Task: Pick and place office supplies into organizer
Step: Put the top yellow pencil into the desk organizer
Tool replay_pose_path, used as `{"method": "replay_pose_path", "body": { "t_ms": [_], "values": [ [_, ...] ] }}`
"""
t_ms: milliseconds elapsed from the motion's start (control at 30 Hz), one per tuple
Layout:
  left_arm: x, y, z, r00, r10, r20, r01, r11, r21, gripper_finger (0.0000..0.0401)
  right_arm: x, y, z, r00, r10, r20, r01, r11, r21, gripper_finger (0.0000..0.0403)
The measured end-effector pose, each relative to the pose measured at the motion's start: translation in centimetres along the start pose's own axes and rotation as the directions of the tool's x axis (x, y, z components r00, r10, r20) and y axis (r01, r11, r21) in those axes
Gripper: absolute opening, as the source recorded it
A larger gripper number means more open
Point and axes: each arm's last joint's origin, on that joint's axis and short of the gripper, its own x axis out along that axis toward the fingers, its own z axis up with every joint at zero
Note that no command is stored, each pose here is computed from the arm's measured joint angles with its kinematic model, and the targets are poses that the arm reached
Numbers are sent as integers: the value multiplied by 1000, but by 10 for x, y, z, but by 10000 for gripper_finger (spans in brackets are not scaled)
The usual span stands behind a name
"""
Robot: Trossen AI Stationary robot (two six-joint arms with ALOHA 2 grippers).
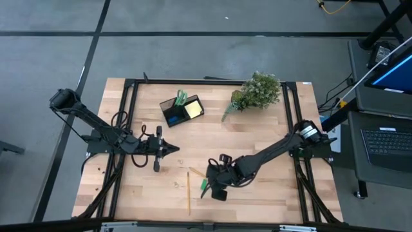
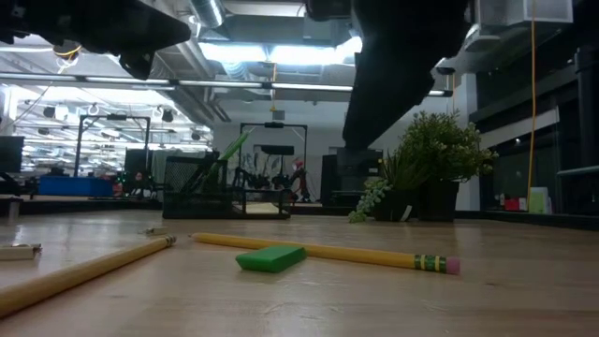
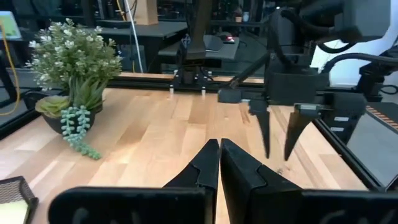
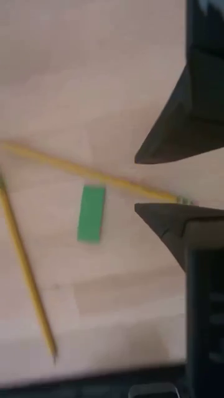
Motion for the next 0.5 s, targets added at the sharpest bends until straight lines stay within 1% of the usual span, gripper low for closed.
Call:
{"method": "replay_pose_path", "body": {
  "t_ms": [200,333,500],
  "values": [
    [0,0,0,1000,0,0,0,1000,-5,17,9,-5,-4,999,-24,-31,24,1000,1,120],
    [0,0,0,1000,7,-1,-7,1000,-4,17,10,-5,-6,998,13,-58,-11,999,32,120],
    [0,1,0,1000,18,-1,-18,1000,-4,18,11,2,-8,997,52,-55,-51,998,29,120]
  ]
}}
